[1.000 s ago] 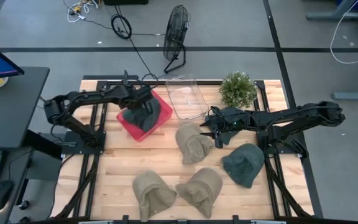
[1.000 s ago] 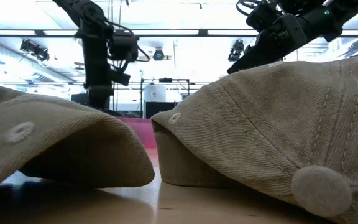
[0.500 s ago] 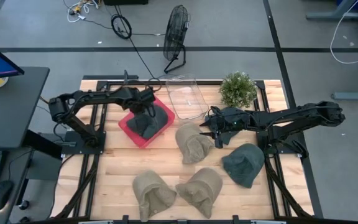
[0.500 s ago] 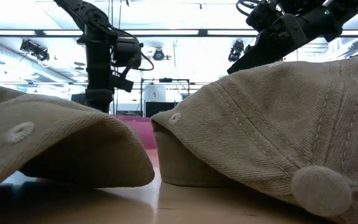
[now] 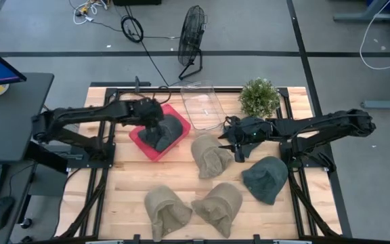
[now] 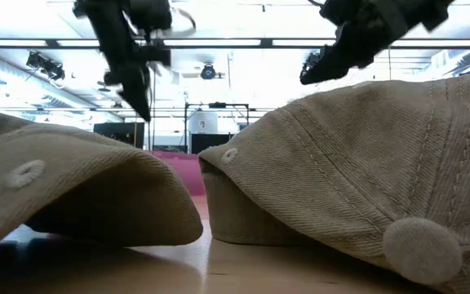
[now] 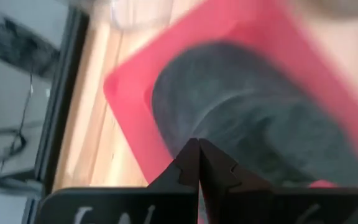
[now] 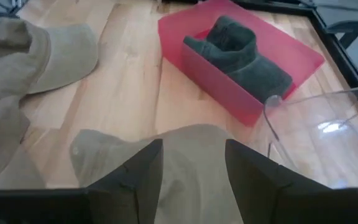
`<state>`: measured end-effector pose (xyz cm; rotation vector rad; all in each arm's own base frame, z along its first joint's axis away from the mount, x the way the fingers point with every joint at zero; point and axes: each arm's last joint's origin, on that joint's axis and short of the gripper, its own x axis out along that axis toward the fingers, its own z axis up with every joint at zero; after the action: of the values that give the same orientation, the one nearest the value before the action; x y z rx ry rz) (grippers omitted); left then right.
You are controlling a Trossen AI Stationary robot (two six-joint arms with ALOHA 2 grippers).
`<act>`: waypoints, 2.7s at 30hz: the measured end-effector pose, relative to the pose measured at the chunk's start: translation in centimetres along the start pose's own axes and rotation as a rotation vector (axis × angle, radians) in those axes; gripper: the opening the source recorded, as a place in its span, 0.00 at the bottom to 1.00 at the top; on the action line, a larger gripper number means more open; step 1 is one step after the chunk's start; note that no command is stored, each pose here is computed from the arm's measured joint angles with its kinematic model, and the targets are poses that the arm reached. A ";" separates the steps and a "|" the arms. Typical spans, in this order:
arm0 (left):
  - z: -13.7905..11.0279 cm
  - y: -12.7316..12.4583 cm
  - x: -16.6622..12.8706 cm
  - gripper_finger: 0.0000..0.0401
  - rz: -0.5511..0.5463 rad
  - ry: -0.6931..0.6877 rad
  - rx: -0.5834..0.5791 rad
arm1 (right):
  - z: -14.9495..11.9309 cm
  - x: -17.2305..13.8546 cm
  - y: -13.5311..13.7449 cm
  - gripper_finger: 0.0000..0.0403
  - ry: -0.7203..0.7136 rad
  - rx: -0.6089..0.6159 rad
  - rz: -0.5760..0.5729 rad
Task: Pick & Place hat
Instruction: Put the top blue cap into the red bin
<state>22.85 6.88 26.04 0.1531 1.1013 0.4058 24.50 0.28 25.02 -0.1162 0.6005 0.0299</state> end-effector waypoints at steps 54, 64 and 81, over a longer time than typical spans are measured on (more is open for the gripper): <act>0.7 -1.4 -5.1 0.36 -0.036 -0.321 -0.026 | -10.4 3.0 -4.0 0.44 0.776 0.748 -0.872; 0.7 -1.4 -5.0 0.36 -0.036 -0.320 -0.027 | -10.7 3.3 -3.9 0.13 0.780 0.668 -0.795; 2.1 -2.5 -5.5 0.35 -0.246 -0.445 -0.187 | -1.8 1.9 -0.1 0.02 0.768 0.458 -0.614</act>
<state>23.15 2.59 30.81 -0.0572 0.6300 0.2358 25.06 -0.02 22.46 0.1482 1.2973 -0.7750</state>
